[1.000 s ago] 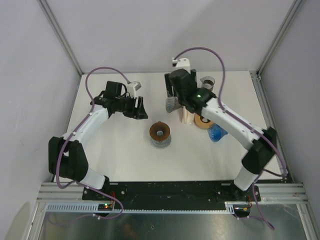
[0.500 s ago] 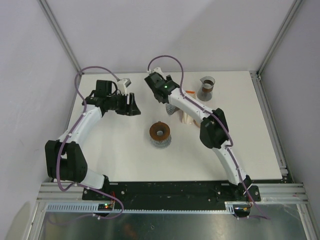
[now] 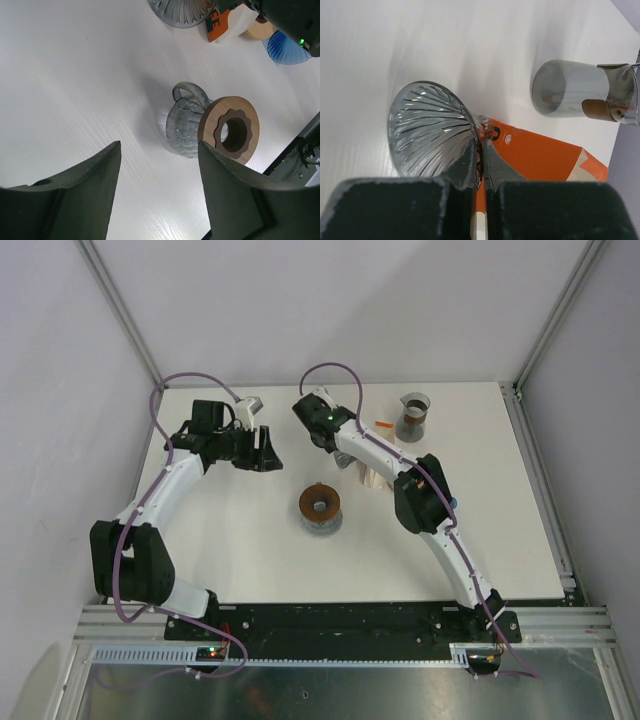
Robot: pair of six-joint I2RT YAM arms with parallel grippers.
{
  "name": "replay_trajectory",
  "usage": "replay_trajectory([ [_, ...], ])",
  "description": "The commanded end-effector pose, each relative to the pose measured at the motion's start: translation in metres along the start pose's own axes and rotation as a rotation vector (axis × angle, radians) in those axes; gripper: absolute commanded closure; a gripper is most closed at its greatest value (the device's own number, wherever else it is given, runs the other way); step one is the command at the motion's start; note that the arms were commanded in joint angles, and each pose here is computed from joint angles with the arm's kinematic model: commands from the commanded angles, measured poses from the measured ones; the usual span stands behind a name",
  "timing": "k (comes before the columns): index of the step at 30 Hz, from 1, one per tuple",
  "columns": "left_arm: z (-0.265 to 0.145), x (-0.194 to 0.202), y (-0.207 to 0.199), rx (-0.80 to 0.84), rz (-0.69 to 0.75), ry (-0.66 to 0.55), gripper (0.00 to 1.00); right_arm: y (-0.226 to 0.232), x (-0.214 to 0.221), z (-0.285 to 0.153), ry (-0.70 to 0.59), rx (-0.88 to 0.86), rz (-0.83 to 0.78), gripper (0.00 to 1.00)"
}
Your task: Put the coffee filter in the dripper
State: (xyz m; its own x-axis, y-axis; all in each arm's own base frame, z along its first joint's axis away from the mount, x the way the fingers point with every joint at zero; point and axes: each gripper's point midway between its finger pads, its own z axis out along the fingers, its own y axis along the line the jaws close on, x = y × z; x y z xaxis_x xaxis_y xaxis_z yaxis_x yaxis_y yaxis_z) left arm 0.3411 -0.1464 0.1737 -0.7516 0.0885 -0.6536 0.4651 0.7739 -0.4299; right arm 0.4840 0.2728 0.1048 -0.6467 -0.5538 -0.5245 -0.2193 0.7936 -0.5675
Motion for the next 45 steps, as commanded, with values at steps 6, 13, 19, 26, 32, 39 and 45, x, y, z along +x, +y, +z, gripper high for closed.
replay_trajectory([
  [6, -0.012, -0.016, -0.011, 0.029, 0.053, -0.057, 0.32, -0.038, -0.051, -0.061, -0.169, -0.095, 0.182, 1.0],
  [13, -0.014, -0.019, -0.013, 0.028, 0.072, -0.066, 0.32, -0.068, -0.083, -0.135, -0.295, -0.338, 0.372, 1.0],
  [19, -0.016, -0.023, -0.013, 0.024, 0.094, -0.076, 0.32, -0.076, -0.079, -0.181, -0.31, -0.606, 0.483, 1.0],
  [26, -0.04, -0.049, -0.023, -0.006, 0.173, -0.163, 0.3, -0.047, -0.058, -0.221, -0.266, -1.002, 0.559, 1.0],
  [32, -0.069, -0.071, -0.052, 0.042, 0.263, -0.256, 0.24, -0.024, -0.032, -0.24, -0.217, -1.146, 0.58, 1.0],
  [39, -0.048, -0.053, -0.073, 0.132, 0.228, -0.185, 0.22, -0.001, -0.012, -0.25, -0.19, -1.193, 0.572, 1.0],
  [45, -0.026, -0.038, -0.07, 0.123, 0.199, -0.119, 0.23, 0.007, 0.003, -0.25, -0.164, -1.183, 0.558, 1.0],
])
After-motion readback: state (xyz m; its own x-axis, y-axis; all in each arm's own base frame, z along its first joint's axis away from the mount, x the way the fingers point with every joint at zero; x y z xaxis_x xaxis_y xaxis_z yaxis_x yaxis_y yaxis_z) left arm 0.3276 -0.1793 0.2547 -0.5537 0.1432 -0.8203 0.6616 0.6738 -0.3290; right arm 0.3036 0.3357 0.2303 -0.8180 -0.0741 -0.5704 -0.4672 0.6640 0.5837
